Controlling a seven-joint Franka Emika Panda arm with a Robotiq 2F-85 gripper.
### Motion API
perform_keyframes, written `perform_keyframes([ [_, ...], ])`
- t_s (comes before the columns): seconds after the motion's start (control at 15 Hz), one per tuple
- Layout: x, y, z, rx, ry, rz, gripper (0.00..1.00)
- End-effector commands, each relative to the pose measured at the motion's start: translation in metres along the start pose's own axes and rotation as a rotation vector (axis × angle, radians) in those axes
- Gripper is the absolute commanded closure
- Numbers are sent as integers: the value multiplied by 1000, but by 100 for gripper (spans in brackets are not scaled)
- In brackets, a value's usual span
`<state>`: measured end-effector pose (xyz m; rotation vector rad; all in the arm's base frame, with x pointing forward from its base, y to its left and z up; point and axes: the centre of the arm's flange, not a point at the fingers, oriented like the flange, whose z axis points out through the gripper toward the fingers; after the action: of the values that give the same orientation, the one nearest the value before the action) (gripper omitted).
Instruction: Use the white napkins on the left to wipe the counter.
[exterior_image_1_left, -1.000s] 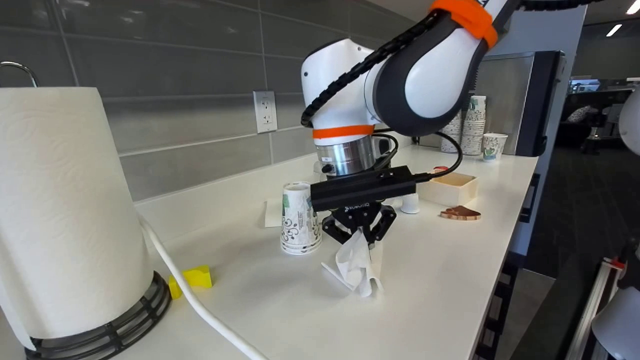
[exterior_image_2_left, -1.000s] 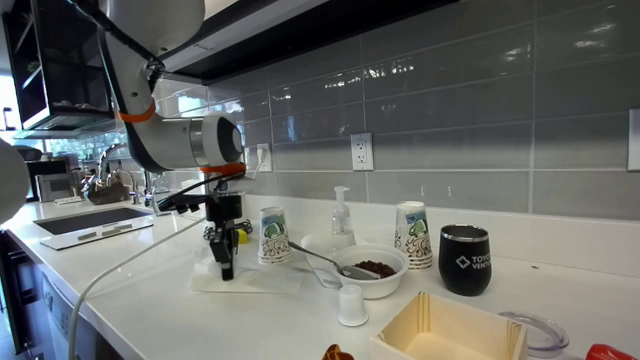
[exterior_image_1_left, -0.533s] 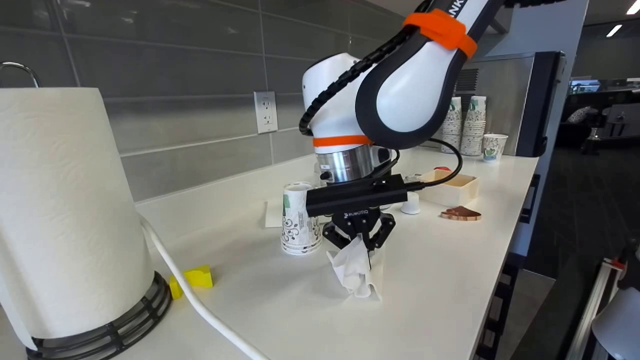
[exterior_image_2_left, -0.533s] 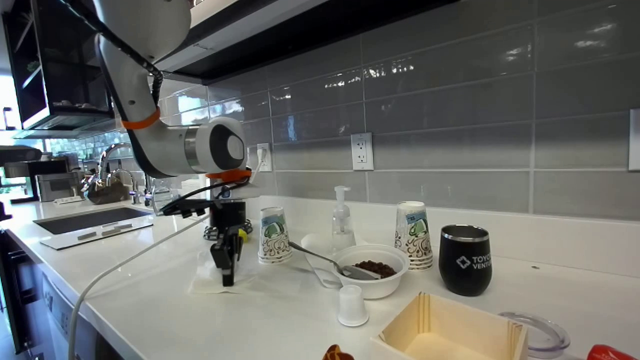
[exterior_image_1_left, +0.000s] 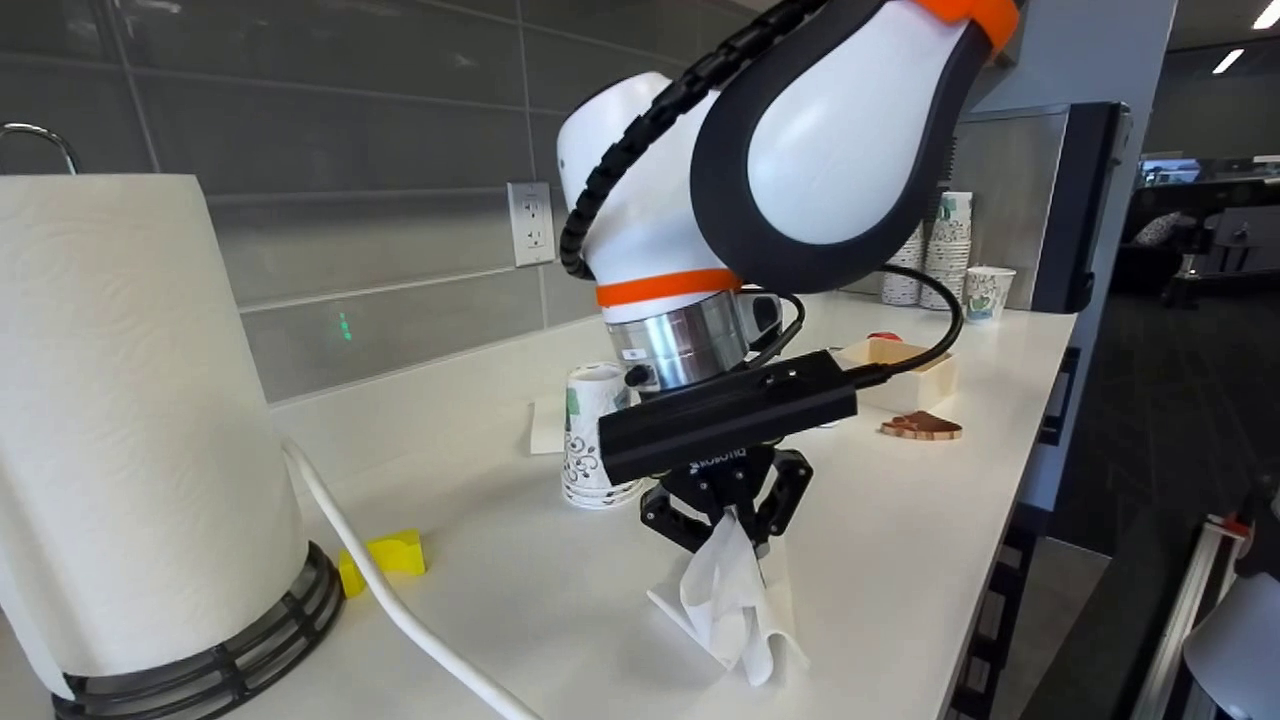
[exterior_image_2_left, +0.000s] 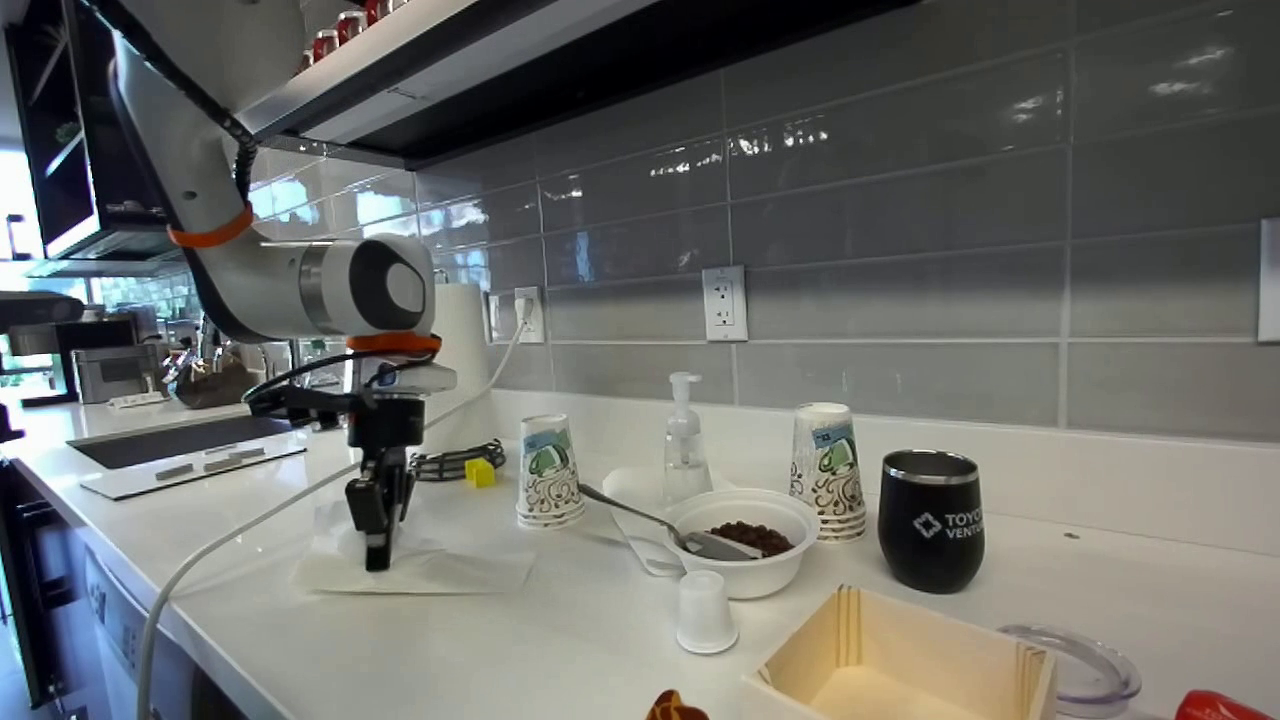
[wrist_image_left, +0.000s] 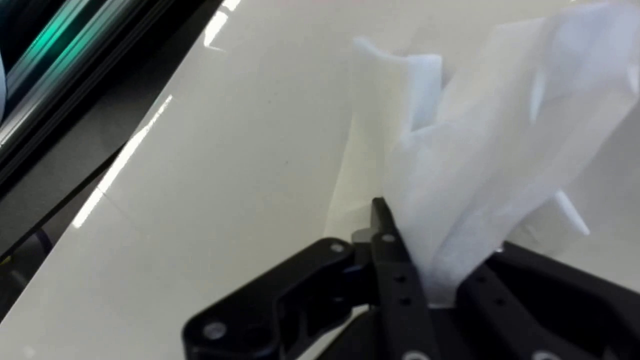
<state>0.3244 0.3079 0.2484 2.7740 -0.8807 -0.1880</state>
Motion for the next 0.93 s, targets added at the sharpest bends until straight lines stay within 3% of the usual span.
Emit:
perform_keyframes([
  [0.0, -7, -18, -9, 0, 16, -75, 99],
  [0.47, 35, -25, -8, 25, 141, -45, 99],
  [0.87, 72, 5, 6, -47, 95, 46, 99],
])
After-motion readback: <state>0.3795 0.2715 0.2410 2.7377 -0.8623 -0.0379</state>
